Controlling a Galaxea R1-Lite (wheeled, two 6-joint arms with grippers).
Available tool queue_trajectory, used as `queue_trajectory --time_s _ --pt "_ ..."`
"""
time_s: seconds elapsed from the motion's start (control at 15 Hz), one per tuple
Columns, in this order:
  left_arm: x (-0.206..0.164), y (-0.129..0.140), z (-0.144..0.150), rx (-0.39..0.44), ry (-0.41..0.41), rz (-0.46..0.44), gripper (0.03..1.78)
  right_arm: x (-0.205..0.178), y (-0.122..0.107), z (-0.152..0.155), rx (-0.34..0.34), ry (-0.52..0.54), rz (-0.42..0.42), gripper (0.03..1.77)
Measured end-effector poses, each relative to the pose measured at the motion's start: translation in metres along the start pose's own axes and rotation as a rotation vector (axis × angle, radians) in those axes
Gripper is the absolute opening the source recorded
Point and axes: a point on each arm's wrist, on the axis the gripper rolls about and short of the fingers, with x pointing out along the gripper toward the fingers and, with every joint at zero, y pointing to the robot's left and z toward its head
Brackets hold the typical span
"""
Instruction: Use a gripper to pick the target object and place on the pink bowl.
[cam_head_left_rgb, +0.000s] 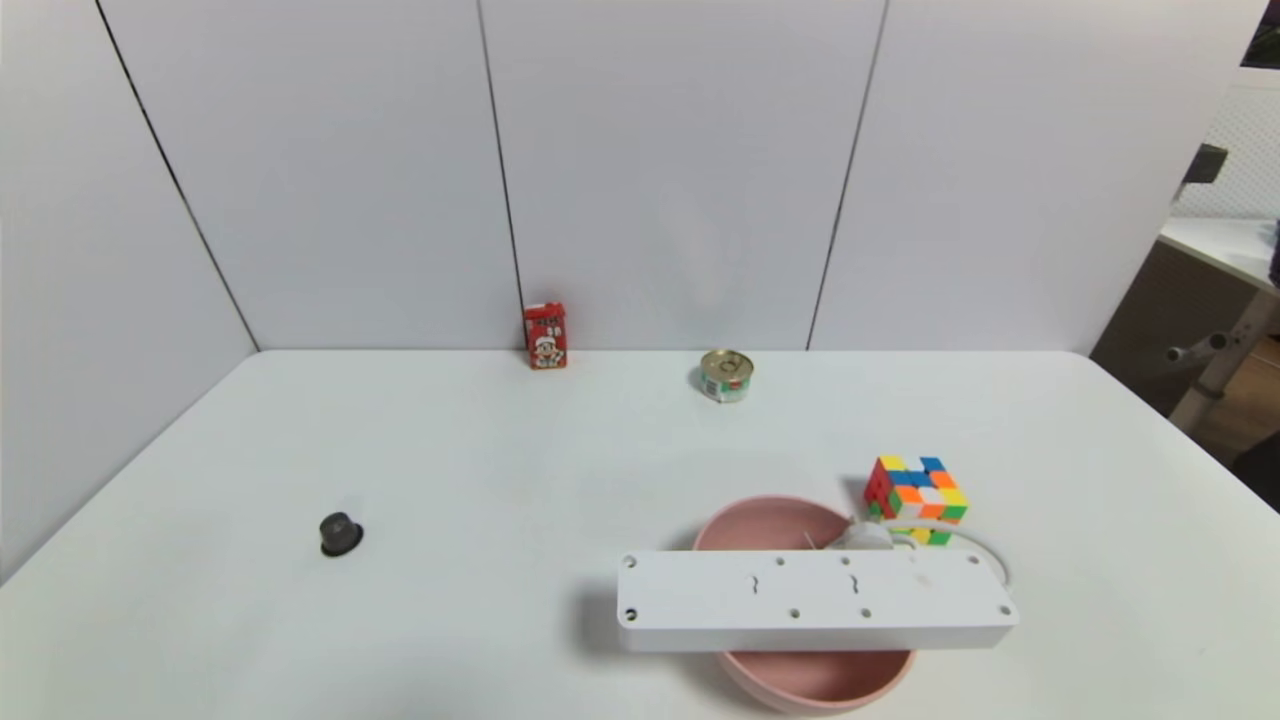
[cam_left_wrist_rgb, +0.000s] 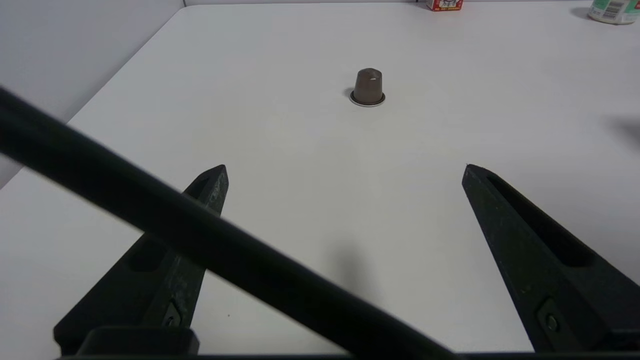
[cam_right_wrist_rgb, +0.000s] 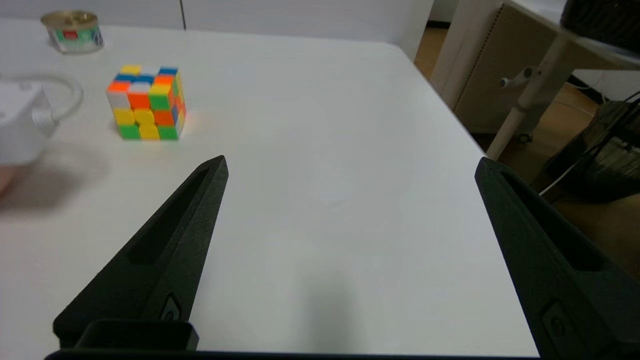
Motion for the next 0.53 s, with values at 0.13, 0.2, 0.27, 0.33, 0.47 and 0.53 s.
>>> queue_trajectory --time_s 0.13,0.2,0.27,0.33,0.47,0.53 --pt "0.000 0.000 0.000 0.000 0.000 0.000 1.69 0.000 0.002 -0.018 0.008 -0.005 0.017 1.71" --pt "0.000 0.000 0.000 0.000 0.000 0.000 1.69 0.000 0.003 -0.023 0.011 -0.009 0.044 1.71" --pt "0.000 0.000 0.000 0.000 0.000 0.000 1.69 -0.001 0.005 -0.026 0.026 -0.016 0.091 1.71" --pt "0.000 0.000 0.000 0.000 0.000 0.000 1.69 -0.001 0.006 -0.028 0.057 -0.017 0.136 1.71" --pt "0.000 0.000 0.000 0.000 0.000 0.000 1.69 0.001 0.009 -0.035 0.098 -0.018 0.192 1.71" --pt "0.000 0.000 0.000 0.000 0.000 0.000 1.69 0.002 0.009 -0.035 0.096 -0.029 0.196 1.71"
